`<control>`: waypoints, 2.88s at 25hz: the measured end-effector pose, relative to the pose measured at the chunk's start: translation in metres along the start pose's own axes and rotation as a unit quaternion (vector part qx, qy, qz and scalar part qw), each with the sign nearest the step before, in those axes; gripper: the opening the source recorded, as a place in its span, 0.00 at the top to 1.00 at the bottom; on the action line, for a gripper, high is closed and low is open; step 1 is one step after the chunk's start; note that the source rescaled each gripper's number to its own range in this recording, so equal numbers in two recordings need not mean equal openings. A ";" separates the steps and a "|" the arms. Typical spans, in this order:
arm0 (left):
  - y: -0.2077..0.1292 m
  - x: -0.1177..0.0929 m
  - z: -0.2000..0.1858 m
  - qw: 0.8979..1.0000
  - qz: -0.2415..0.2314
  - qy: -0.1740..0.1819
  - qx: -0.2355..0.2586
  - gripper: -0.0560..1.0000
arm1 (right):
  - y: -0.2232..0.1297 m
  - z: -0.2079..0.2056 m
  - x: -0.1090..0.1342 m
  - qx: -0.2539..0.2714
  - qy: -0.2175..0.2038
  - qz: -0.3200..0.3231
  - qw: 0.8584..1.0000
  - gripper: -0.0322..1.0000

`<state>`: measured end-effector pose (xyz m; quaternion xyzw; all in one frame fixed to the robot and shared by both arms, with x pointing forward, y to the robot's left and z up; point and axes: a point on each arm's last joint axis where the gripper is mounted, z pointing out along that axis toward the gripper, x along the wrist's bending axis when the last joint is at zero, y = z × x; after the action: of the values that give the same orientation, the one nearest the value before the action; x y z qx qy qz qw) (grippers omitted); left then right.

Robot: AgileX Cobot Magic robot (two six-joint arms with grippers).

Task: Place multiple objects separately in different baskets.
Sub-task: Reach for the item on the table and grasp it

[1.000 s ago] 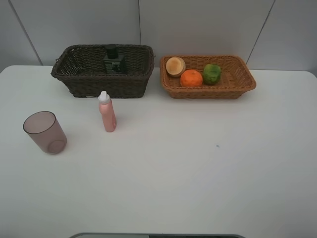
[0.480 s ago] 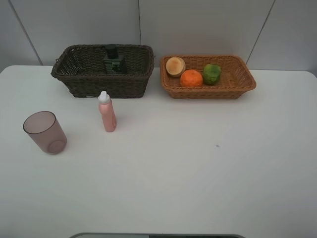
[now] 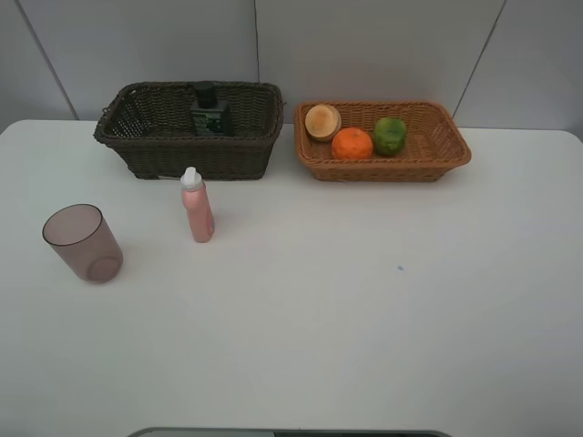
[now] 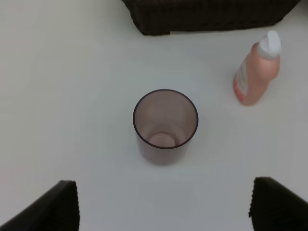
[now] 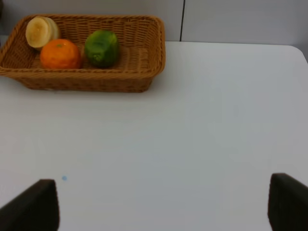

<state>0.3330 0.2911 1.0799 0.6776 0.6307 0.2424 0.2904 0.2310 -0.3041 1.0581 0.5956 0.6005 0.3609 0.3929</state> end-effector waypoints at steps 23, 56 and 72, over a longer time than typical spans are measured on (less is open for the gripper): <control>0.055 0.017 0.151 0.970 -0.006 0.030 0.241 0.08 | 0.000 0.000 0.000 0.000 0.000 0.000 1.000 0.15; 0.007 0.023 0.250 0.965 -0.013 0.032 0.259 0.08 | 0.000 0.000 0.000 0.000 0.000 0.000 1.000 0.15; 0.001 0.024 0.261 0.964 -0.016 0.032 0.264 0.73 | 0.000 0.000 0.000 0.000 0.000 0.000 1.000 0.15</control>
<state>0.5173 0.2917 0.8931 0.7118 0.6921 0.0836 0.0849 0.2310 -0.3040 1.0581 0.5956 0.6005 0.3613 0.3926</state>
